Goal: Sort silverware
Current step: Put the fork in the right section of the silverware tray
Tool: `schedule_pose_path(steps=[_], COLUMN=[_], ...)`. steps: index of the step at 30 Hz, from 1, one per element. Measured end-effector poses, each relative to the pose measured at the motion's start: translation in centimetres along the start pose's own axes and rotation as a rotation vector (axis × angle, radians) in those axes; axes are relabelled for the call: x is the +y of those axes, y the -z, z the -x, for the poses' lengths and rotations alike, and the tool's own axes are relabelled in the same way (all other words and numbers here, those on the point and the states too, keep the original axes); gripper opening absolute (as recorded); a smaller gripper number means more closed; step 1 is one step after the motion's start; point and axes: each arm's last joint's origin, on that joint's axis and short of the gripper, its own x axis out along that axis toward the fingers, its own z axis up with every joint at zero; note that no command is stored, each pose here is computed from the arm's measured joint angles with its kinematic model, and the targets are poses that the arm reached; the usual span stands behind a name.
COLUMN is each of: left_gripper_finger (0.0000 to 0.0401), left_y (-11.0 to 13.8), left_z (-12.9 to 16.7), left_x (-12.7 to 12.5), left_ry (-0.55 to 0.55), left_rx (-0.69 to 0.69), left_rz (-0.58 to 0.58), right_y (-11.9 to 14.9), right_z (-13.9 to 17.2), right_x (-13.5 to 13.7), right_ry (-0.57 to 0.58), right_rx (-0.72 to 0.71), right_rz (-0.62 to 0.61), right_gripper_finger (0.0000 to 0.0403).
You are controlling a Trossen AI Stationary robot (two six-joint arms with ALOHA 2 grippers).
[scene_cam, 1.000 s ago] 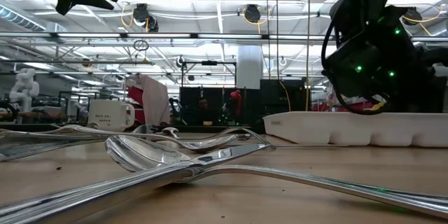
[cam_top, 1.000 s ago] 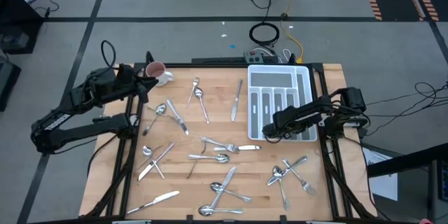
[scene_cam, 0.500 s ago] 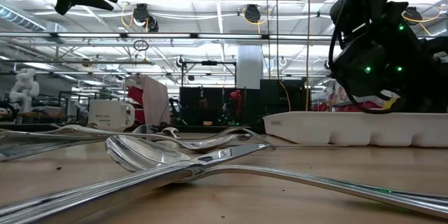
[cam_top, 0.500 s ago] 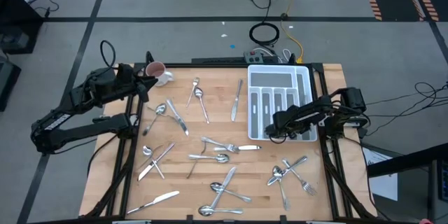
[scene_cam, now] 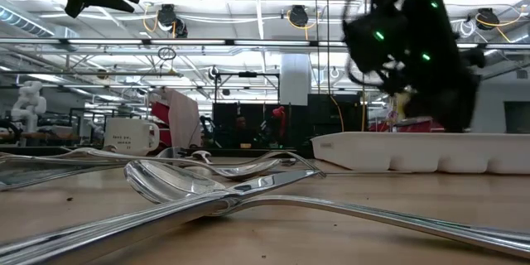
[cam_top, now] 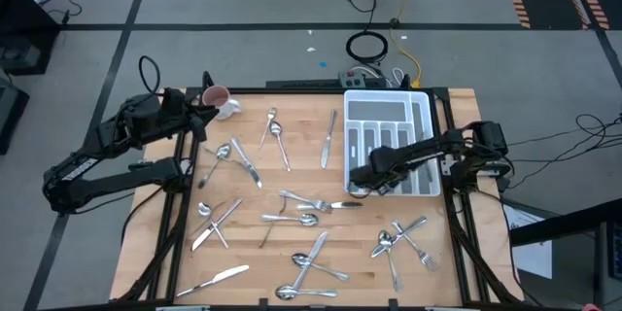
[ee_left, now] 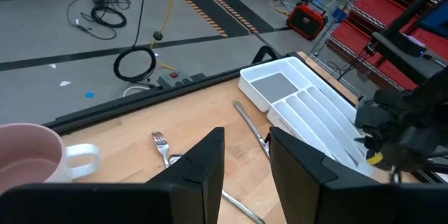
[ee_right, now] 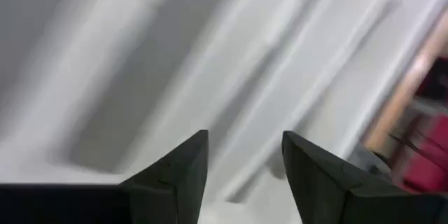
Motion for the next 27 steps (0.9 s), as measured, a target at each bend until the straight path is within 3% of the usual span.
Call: schedule_pose_path(steps=[5,9,11,14,17,21,24,27], left_gripper_finger=[0.0118,0.0118,0.0118,0.0118,0.0118,0.0118,0.0118,0.0118], left_y=[0.0,0.0,0.0,0.1,0.1,0.1,0.0,0.0], left_z=[0.0,0.0,0.0,0.0,0.0,0.0,0.0,0.0], left_x=[0.0,0.0,0.0,0.0,0.0,0.0,0.1,0.1], left_ry=[0.0,-0.001,-0.001,-0.001,0.004,0.0,-0.014,-0.014], left_rx=[0.001,0.003,0.004,0.007,0.009,0.007,0.0,0.0], left_rz=[-0.001,-0.001,-0.001,-0.001,-0.002,-0.003,-0.003,-0.004], right_y=[-1.2,-1.9,-2.0,-2.0,-2.0,-2.3,-2.6,-3.1], right_z=[0.5,-0.3,-0.6,-0.5,0.0,0.6,0.4,-0.1], right_x=[-1.2,-2.7,-3.4,-3.7,-3.2,-2.5,-2.1,-2.4], right_ry=[0.06,0.111,0.156,0.195,0.166,0.104,0.014,0.0], right_rx=[-0.038,0.022,-0.019,-0.082,-0.097,-0.155,-0.11,-0.069], right_rz=[-0.074,-0.099,-0.095,-0.059,0.003,-0.024,-0.038,-0.133], right_gripper_finger=[0.0152,0.0079,0.0051,0.0052,0.007,0.0077,0.0054,0.0011])
